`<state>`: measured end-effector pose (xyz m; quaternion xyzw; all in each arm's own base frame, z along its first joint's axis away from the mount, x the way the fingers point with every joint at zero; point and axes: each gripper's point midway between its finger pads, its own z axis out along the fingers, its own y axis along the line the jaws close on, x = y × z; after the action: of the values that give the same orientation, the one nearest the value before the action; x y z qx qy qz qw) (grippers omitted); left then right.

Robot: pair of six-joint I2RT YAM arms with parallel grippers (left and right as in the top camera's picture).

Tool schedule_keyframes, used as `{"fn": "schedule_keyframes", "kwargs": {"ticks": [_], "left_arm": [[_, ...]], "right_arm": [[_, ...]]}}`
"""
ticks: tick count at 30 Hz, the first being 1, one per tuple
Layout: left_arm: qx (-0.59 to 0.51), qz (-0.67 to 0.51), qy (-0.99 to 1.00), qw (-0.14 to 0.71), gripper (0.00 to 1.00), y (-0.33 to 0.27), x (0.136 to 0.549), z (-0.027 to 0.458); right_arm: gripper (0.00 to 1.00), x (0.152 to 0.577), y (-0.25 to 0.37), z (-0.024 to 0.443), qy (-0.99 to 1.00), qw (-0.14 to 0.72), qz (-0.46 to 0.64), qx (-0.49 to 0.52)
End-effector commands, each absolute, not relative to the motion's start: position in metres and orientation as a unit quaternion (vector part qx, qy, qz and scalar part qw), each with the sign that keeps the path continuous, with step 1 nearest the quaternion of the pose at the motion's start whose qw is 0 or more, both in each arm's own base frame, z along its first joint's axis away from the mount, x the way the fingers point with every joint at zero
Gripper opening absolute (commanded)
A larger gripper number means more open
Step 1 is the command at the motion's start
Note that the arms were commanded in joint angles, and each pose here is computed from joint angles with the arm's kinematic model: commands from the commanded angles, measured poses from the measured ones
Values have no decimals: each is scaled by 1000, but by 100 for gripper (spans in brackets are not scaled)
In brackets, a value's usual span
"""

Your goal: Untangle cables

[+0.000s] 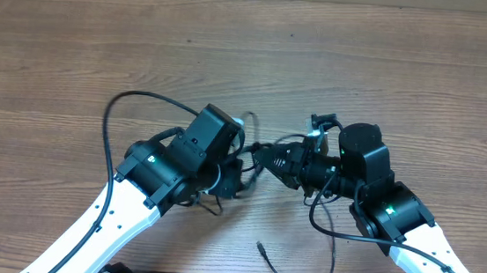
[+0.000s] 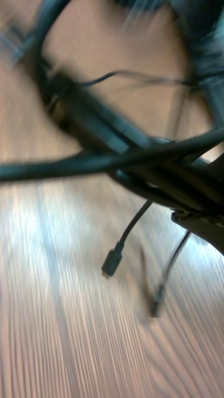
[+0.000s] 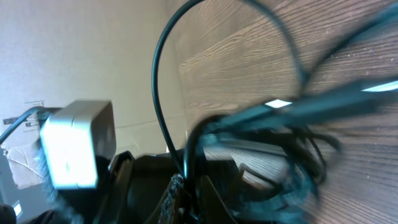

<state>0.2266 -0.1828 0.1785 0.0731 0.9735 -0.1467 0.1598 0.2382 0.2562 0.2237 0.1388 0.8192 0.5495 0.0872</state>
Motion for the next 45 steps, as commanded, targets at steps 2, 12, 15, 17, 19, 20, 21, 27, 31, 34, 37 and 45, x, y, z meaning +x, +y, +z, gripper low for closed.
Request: {"fn": "schedule_keyframes", "kwargs": {"ticks": [2, 12, 15, 17, 19, 20, 21, 27, 31, 34, 37, 45], "left_arm": [[-112, -48, 961, 250, 4, -132, 262, 191], [-125, -48, 960, 245, 4, -132, 262, 188], [-30, -94, 970, 221, 4, -158, 257, 186], [78, -157, 963, 204, 4, -189, 250, 189], [161, -219, 944, 188, 4, -216, 239, 195], [186, -242, 935, 182, 4, -225, 235, 197], [201, -256, 929, 177, 4, -230, 232, 198], [216, -280, 922, 158, 4, -241, 228, 194], [243, -307, 909, 141, 4, -252, 222, 194], [268, -327, 897, 129, 4, -258, 215, 194], [288, -338, 887, 127, 4, -262, 211, 195], [304, -353, 876, 121, 4, -265, 205, 198]], "right_arm": [[4, 228, 258, 249, 806, 95, 574, 107], [4, 233, 248, 249, 811, 121, 563, 107], [15, 233, 247, 243, 817, 121, 552, 112], [19, 231, 248, 240, 822, 128, 547, 93], [23, 232, 248, 237, 826, 134, 540, 85], [23, 233, 247, 235, 828, 134, 537, 89], [23, 234, 246, 232, 830, 134, 533, 93], [24, 237, 246, 227, 834, 135, 526, 100], [24, 240, 244, 226, 835, 141, 522, 105], [24, 243, 243, 225, 836, 147, 517, 110], [24, 247, 239, 222, 839, 157, 506, 121], [11, 254, 232, 216, 849, 192, 480, 111]]}}
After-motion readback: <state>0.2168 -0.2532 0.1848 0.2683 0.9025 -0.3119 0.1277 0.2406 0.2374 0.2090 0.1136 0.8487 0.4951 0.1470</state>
